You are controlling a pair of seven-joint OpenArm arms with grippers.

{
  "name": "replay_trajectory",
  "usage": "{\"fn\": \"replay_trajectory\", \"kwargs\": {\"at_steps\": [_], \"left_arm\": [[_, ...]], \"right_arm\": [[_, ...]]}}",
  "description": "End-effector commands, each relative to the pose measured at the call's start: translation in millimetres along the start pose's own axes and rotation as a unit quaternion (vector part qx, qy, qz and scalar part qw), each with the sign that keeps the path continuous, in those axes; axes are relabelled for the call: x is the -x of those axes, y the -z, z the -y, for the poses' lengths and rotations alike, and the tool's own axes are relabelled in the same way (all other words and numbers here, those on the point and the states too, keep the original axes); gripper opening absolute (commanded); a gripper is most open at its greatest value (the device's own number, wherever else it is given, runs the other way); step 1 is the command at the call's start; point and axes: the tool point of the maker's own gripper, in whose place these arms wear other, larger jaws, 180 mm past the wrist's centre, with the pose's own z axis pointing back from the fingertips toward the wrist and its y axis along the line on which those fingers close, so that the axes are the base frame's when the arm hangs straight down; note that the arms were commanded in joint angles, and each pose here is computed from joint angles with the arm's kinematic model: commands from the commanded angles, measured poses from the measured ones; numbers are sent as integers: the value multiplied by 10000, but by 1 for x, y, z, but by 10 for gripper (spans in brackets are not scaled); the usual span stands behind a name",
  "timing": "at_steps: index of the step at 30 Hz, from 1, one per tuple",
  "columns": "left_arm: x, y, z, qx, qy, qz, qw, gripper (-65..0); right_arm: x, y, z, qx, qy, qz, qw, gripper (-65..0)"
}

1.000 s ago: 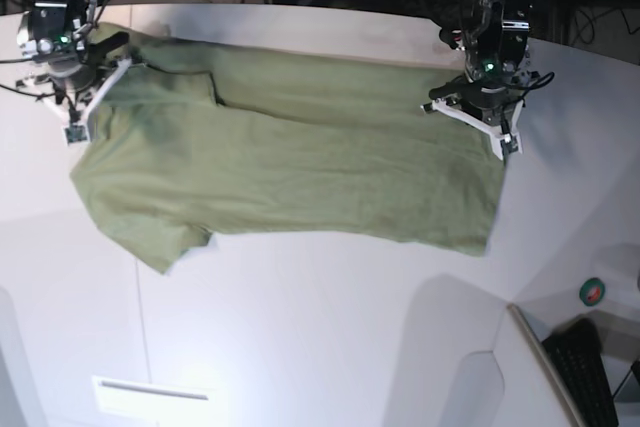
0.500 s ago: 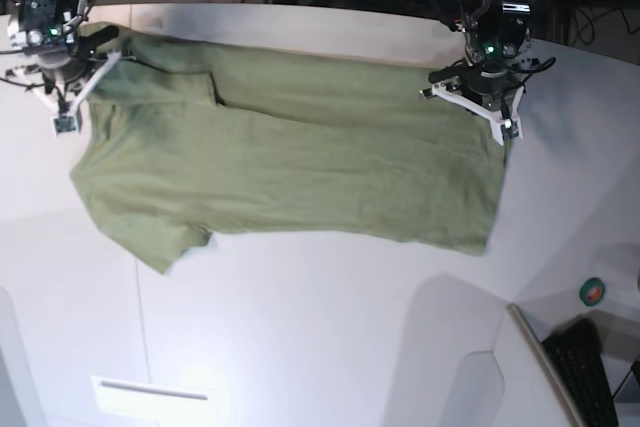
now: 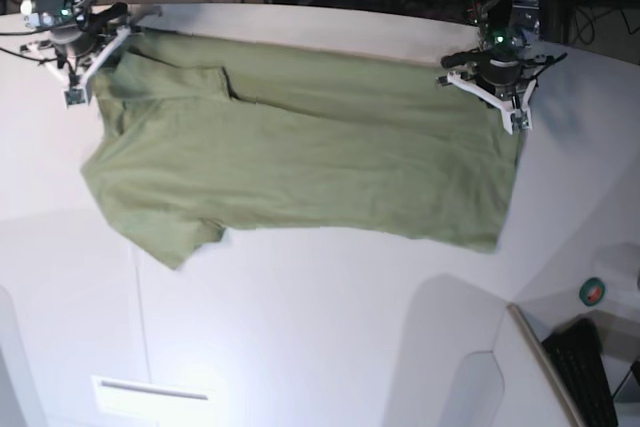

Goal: Layout the t-shirt on the table in an organized manner, then fold the t-shirt properly
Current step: 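Grasp the shirt's collar-side corners with both grippers and pull them apart, then move both grippers to the shirt's hem-side edge and grasp it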

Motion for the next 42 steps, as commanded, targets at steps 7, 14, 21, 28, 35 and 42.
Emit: {"fn": "replay_trajectory", "kwargs": {"at_steps": [7, 14, 21, 28, 35, 42], "left_arm": [[13, -14, -2, 4, 19, -124, 9999, -650], [13, -27, -3, 44, 6, -50, 10000, -650], [-21, -35, 7, 206, -105, 352, 9991, -650], [-65, -55, 18, 429, -195, 950, 9944, -650], [-83, -47, 16, 380, -315, 889, 9948, -650], [-101, -39, -18, -21, -701, 705, 9950, -650]], "right_arm": [[40, -6, 3, 18, -72, -534, 9985, -650], [31, -14, 6, 76, -139, -282, 9995, -650], [-22, -28, 15, 250, -210, 392, 9987, -650], [-92, -58, 38, 631, -347, 1024, 9921, -650], [-208, -32, 60, 640, 22, 1719, 9830, -650], [-270, 20, 56, 116, 496, 1317, 9900, -378]]}}
